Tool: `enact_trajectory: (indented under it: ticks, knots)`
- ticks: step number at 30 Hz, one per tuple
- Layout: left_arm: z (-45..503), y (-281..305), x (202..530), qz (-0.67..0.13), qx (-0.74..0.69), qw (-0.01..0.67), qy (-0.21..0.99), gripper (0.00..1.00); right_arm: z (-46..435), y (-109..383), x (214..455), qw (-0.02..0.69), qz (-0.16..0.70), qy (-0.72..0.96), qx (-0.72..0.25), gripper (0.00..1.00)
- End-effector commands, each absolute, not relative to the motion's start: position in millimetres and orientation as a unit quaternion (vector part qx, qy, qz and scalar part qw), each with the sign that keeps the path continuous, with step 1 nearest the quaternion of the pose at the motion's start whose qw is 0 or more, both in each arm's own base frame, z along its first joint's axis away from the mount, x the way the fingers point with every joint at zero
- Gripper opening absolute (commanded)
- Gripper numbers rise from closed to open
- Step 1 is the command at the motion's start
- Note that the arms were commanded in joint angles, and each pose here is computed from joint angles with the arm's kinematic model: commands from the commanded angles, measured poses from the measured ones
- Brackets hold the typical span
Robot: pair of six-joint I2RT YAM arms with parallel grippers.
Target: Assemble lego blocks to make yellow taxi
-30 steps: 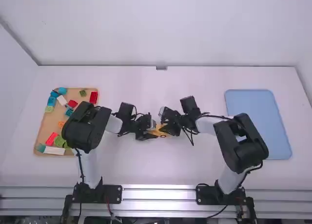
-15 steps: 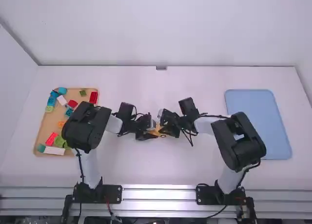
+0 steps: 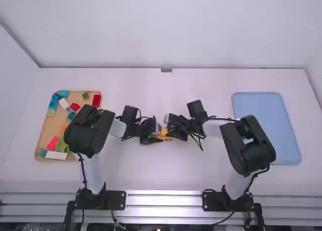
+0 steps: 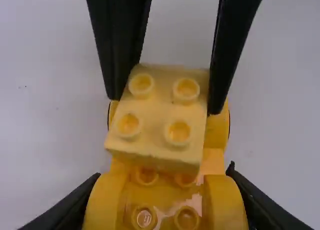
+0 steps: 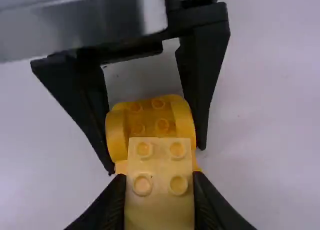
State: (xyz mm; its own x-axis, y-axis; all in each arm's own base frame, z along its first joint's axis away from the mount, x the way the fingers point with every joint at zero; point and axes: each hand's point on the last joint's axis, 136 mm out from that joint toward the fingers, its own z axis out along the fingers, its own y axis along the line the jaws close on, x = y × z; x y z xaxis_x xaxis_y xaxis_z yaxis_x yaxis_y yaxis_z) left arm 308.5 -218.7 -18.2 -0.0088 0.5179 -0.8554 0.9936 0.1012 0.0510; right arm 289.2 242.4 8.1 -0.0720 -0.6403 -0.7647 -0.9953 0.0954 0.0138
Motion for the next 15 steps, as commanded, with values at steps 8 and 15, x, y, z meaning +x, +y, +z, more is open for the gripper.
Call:
enact_trajectory:
  ticks: [8, 15]
  knots:
    - [-30.9, -215.9, 298.2, -0.319, 0.584, 0.353, 0.657, 0.29, -7.1, 215.5, 296.0, 0.301, 0.246, 0.672, -0.63, 0.23]
    - [-31.5, -215.7, 296.9, -0.321, 0.584, 0.35, 0.658, 0.29, -5.3, 217.1, 293.6, 0.305, 0.253, 0.662, -0.637, 0.33]
